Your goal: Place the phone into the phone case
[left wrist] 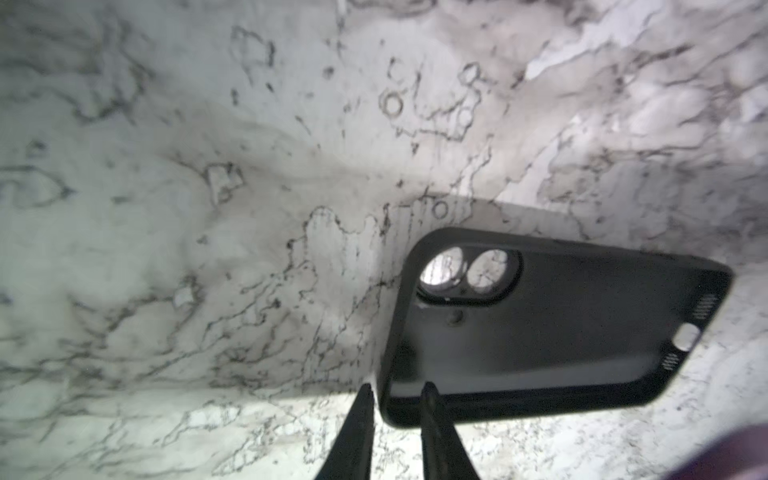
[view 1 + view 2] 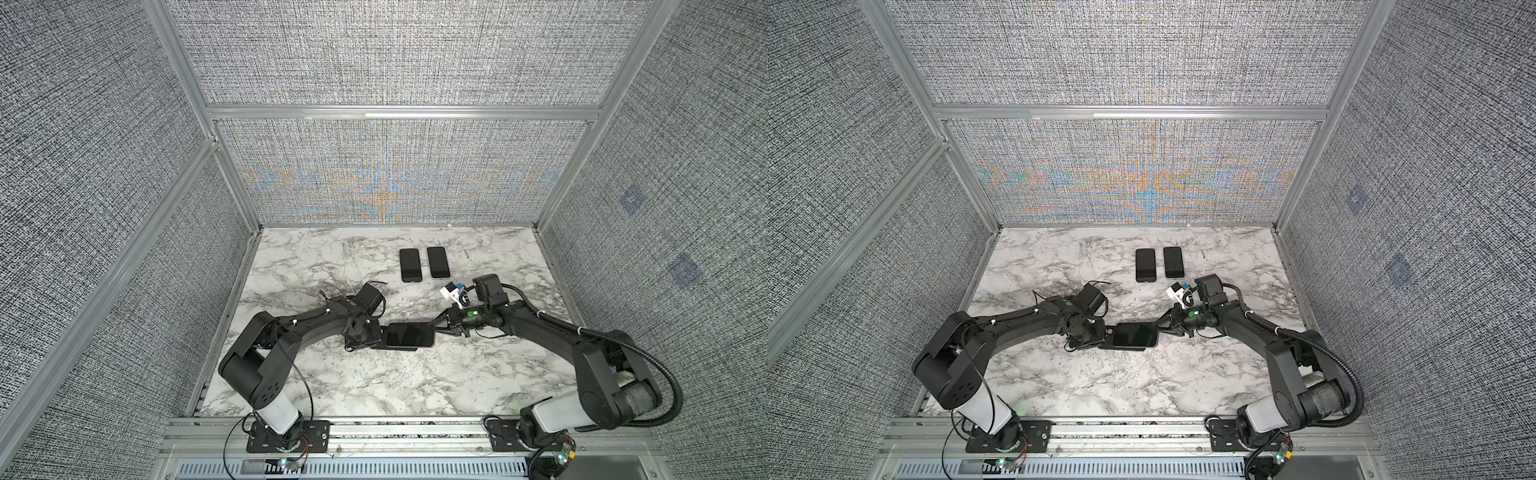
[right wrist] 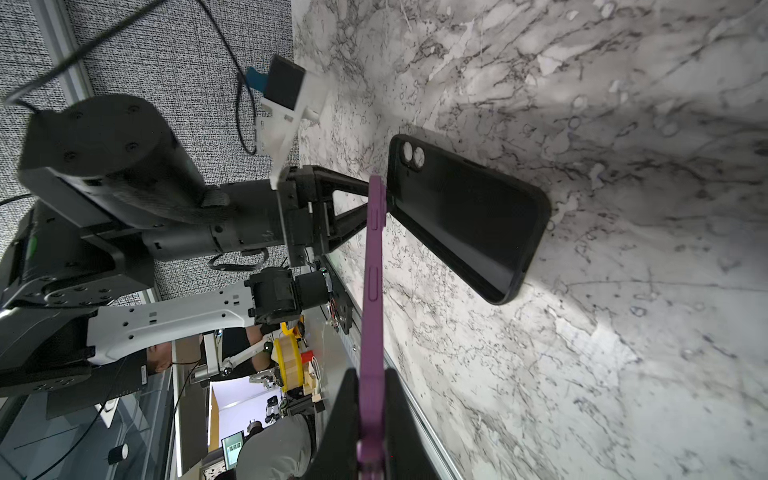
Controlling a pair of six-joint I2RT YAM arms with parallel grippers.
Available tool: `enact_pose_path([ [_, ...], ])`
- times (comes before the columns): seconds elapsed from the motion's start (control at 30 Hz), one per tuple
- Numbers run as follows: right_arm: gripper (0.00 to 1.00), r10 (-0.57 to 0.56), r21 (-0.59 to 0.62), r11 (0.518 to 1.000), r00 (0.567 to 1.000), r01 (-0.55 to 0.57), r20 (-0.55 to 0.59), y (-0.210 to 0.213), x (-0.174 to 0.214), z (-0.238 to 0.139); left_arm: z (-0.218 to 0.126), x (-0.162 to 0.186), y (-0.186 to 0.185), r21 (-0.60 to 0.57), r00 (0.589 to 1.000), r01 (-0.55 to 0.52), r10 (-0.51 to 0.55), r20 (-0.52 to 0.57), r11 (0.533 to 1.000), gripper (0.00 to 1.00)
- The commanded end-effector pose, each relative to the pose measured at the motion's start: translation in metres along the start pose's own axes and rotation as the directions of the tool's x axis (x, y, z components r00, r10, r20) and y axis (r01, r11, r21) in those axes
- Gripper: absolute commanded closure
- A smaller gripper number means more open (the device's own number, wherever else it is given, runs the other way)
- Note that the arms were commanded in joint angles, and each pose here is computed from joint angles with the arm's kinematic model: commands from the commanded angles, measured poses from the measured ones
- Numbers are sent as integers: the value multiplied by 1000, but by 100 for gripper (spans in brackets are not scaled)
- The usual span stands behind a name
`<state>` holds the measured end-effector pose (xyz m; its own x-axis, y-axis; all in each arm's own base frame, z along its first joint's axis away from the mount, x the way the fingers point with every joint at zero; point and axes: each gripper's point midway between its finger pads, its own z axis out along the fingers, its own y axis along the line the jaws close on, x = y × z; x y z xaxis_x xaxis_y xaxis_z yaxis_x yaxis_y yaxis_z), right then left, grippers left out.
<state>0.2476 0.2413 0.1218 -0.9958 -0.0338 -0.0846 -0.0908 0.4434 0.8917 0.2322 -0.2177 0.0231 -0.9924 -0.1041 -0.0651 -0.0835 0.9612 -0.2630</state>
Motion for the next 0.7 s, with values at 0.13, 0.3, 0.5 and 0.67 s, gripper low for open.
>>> enact_pose_path([
  [0.13,100,1,1,1000,999,-1,-53,-1,-2,10,-20,-13,-9,162,998,18,-29,61,987,72],
  [0.3,100,12,10,1000,998,-12,-68,-4,-7,16,-23,-22,-14,273,996,47,-67,66,961,67],
  [0.5,100,27,24,999,996,-26,-79,-9,-14,21,-22,-27,-16,283,996,53,-73,60,958,52],
  [0.67,100,44,32,999,995,-41,-92,-14,-17,25,-20,-31,-15,298,995,66,-86,54,952,49],
])
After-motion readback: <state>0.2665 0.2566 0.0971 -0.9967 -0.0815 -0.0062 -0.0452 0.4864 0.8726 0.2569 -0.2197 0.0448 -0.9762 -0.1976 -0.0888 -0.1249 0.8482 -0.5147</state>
